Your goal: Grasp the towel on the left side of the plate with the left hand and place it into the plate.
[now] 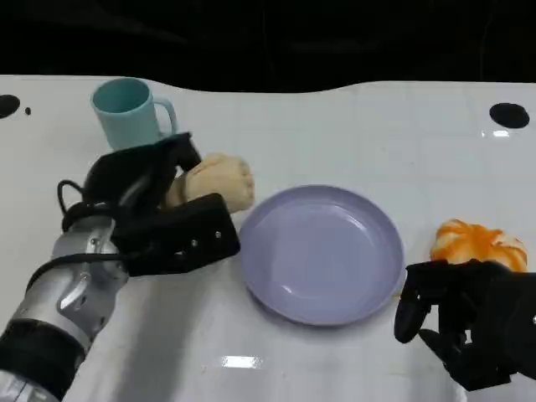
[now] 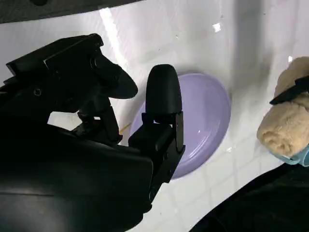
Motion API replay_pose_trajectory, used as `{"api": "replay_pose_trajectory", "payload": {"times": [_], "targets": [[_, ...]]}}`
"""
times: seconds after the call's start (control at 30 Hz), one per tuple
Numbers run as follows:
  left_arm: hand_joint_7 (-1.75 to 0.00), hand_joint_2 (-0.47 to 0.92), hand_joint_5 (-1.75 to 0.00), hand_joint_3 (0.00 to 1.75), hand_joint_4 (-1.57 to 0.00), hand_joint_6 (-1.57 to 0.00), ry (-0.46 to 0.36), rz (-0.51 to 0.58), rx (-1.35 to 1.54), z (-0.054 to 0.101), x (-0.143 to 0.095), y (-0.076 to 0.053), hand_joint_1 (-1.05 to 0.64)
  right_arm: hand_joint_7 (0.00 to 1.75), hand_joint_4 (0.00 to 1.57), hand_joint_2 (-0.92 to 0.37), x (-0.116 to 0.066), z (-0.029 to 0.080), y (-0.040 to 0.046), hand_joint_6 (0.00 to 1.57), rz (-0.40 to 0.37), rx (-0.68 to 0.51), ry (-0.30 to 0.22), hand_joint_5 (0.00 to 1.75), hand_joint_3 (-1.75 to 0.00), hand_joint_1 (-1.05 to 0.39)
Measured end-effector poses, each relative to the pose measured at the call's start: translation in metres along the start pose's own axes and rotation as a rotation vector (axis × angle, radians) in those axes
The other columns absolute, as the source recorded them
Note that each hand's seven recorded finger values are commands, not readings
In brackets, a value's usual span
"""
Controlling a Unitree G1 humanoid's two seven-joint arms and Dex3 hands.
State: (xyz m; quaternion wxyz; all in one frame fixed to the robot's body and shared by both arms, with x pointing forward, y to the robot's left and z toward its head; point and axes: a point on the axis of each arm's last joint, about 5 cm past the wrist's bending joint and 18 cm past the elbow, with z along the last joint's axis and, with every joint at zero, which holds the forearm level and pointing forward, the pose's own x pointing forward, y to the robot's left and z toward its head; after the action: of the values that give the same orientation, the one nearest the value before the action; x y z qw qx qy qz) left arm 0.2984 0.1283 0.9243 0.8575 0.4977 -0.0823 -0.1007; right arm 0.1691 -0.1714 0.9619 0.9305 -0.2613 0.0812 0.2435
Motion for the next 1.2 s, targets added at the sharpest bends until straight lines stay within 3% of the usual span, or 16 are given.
{"api": "replay_pose_trajectory", "payload": {"times": [0.3, 0.53, 0.73, 0.8, 0.87, 0.9, 0.97, 1.0, 1.1, 1.2], "targets": [[-1.75, 0.53, -1.75, 0.99, -0.90, -0.63, -0.132, -0.036, -0.020, 0.038, 0.000, 0.003, -0.18, 1.42, 0.72, -0.60, 0.000, 0.000, 0.0003, 0.69, 0.000, 0.002, -0.001, 1.75, -1.03, -0.01], [-1.75, 0.48, -1.75, 1.00, -0.88, -0.60, -0.195, -0.105, -0.016, 0.060, -0.001, -0.012, -0.18, 1.42, 0.71, -0.61, 0.000, 0.000, 0.0003, 0.69, 0.000, 0.003, 0.003, 1.75, -1.02, -0.01], [-1.70, 0.58, -1.75, 0.85, -0.84, -0.58, -0.215, -0.167, 0.035, 0.074, 0.001, -0.025, -0.20, 1.42, 0.72, -0.61, 0.000, 0.000, 0.0004, 0.69, 0.000, 0.002, 0.001, 1.75, -1.01, -0.02], [-1.49, 0.62, -1.75, 0.80, -0.82, -0.62, -0.221, -0.193, 0.037, 0.078, 0.002, -0.029, -0.21, 1.41, 0.72, -0.61, 0.000, 0.000, 0.0005, 0.69, 0.001, 0.001, 0.000, 1.75, -1.01, -0.01], [-1.05, 0.71, -1.75, 0.59, -0.75, -0.71, -0.223, -0.212, 0.030, 0.080, 0.003, -0.031, -0.22, 1.41, 0.72, -0.61, 0.000, 0.000, 0.0008, 0.69, 0.002, 0.000, -0.001, 1.75, -1.01, -0.01], [-0.64, 0.81, -1.47, 0.35, -0.61, -0.67, -0.222, -0.222, 0.022, 0.081, 0.003, -0.033, -0.25, 1.41, 0.72, -0.61, 0.000, 0.000, 0.0008, 0.69, 0.002, -0.001, -0.001, 1.75, -1.01, -0.01], [-0.31, 0.89, -1.23, 0.18, -0.49, -0.60, -0.218, -0.259, -0.008, 0.082, 0.003, -0.035, -0.29, 1.42, 0.72, -0.60, 0.000, 0.000, 0.0008, 0.69, 0.002, 0.000, -0.001, 1.75, -1.01, -0.01], [-0.15, 0.91, -0.95, 0.15, -0.31, -0.47, -0.218, -0.277, -0.016, 0.082, 0.003, -0.035, -0.35, 1.41, 0.72, -0.61, 0.000, 0.000, 0.0008, 0.69, 0.003, 0.000, -0.001, 1.75, -1.02, -0.01], [-0.02, 0.92, -0.62, 0.10, -0.10, -0.26, -0.216, -0.322, -0.006, 0.082, 0.003, -0.035, -0.49, 1.41, 0.71, -0.61, 0.000, 0.000, 0.0008, 0.69, 0.002, 0.000, -0.001, 1.75, -1.01, -0.02], [0.00, 0.92, -0.53, 0.06, -0.02, -0.15, -0.208, -0.349, 0.013, 0.081, 0.003, -0.034, -0.58, 1.41, 0.71, -0.60, 0.000, 0.000, 0.0008, 0.68, 0.002, 0.000, 0.001, 1.75, -1.01, -0.02]]}}
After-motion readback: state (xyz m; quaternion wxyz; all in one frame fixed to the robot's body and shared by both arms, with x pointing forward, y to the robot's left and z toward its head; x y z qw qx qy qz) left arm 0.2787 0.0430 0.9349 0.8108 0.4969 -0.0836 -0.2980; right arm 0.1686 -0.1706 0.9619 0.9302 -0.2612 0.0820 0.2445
